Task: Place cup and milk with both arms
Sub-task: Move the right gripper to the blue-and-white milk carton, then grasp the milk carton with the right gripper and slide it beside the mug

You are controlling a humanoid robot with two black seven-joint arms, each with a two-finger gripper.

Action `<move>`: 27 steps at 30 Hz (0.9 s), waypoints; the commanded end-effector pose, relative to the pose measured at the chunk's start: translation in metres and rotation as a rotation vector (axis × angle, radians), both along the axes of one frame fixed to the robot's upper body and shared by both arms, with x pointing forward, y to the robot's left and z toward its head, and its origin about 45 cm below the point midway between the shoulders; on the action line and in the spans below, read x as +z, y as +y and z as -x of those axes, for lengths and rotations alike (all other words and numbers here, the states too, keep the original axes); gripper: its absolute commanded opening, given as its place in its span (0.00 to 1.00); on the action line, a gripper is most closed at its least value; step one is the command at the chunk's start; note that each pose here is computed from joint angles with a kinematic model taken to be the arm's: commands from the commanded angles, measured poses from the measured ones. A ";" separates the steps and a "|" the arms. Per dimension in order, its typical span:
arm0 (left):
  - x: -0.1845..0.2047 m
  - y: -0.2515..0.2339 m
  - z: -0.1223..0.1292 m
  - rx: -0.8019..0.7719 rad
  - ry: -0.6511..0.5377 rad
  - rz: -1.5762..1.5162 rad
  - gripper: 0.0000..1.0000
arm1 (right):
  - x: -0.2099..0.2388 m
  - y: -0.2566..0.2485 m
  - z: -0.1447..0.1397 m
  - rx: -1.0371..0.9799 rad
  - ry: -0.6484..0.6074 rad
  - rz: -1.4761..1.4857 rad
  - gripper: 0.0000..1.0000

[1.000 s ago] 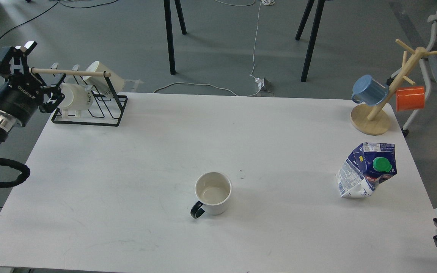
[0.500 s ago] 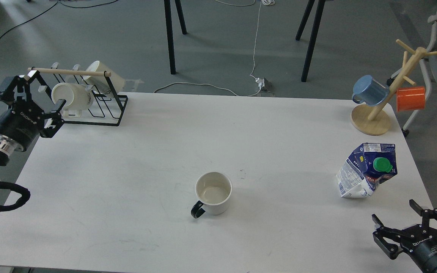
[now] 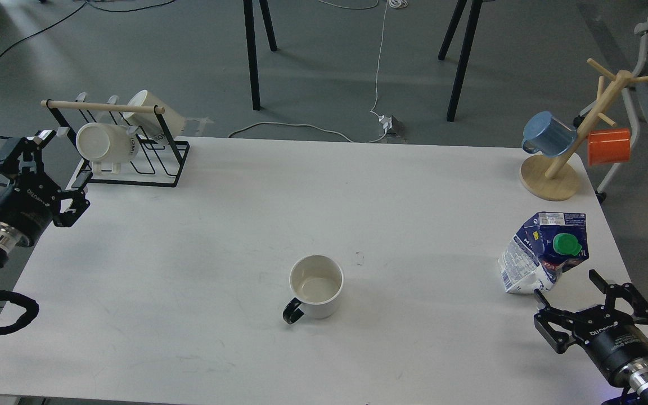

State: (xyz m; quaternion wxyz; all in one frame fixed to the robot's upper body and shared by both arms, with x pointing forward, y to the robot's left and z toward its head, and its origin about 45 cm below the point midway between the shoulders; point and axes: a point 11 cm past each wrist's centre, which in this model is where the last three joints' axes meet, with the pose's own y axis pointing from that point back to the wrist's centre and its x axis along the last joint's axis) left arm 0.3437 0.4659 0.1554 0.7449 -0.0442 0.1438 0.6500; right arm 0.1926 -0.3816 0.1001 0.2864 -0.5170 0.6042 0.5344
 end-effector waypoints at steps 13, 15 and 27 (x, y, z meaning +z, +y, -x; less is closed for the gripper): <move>-0.008 0.009 0.007 0.012 0.029 -0.036 0.99 | -0.015 0.019 -0.026 -0.040 -0.054 -0.040 0.45; -0.009 0.009 0.007 0.013 0.031 -0.035 0.99 | -0.016 0.016 -0.026 -0.046 -0.053 -0.034 0.44; -0.013 0.012 0.010 0.022 0.042 -0.043 0.99 | -0.016 0.030 -0.026 -0.029 -0.060 -0.062 0.32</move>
